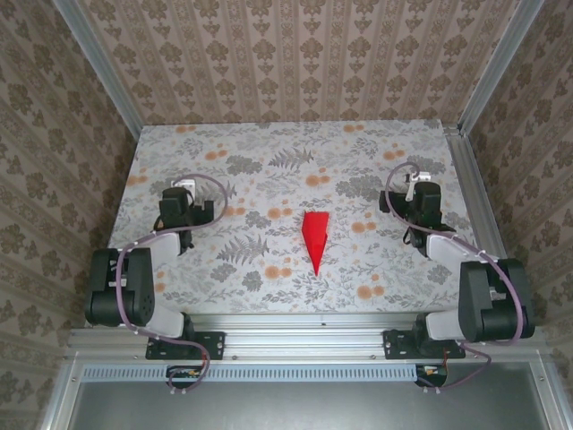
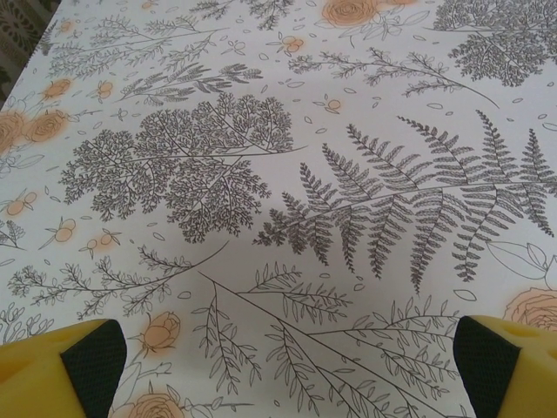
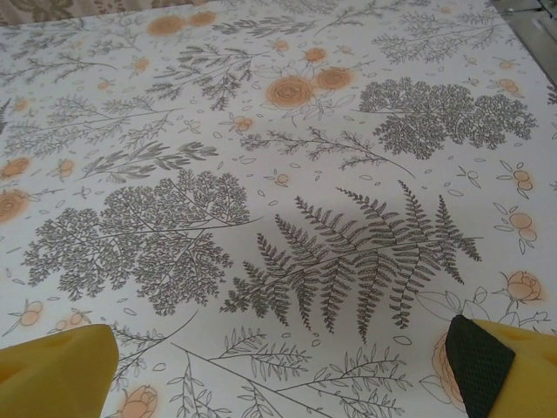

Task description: Fold a paper plane with a square sheet of paper (pick it up from the middle)

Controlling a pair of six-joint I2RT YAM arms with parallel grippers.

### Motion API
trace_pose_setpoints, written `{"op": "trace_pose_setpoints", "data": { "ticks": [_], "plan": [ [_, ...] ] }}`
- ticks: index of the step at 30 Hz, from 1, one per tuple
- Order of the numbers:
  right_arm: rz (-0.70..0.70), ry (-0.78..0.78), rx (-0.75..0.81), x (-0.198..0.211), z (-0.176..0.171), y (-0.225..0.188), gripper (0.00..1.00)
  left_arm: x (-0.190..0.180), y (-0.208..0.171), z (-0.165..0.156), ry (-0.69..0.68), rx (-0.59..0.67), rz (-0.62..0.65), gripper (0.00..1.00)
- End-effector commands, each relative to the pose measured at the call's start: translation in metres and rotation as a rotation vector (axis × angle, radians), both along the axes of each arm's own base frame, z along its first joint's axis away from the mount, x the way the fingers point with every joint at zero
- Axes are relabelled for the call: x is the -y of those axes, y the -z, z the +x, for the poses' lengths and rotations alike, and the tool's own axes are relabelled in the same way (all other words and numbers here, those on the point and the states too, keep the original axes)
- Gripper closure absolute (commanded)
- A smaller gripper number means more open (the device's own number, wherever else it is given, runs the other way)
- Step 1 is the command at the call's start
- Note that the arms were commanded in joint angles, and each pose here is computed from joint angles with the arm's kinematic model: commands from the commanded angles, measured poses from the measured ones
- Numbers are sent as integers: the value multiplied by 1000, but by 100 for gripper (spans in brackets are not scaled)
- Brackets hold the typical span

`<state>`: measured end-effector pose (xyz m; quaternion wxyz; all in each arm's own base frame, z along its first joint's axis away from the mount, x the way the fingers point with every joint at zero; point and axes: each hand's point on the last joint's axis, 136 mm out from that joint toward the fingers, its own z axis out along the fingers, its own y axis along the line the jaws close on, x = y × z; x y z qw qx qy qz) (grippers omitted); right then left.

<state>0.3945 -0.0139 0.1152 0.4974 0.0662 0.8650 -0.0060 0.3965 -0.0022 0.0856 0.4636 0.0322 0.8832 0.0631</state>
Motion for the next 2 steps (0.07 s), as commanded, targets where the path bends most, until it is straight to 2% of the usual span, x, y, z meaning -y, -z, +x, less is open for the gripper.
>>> {"op": "trace_pose_setpoints", "data": {
  "ticks": [1,2],
  "plan": [
    [11,-17,67,-2,8,-11,0,5,-14,11,42,54,-3,0],
    [9,-15,71,-2,8,-12,0,5,-13,11,42,48,-2,0]
  ]
}}
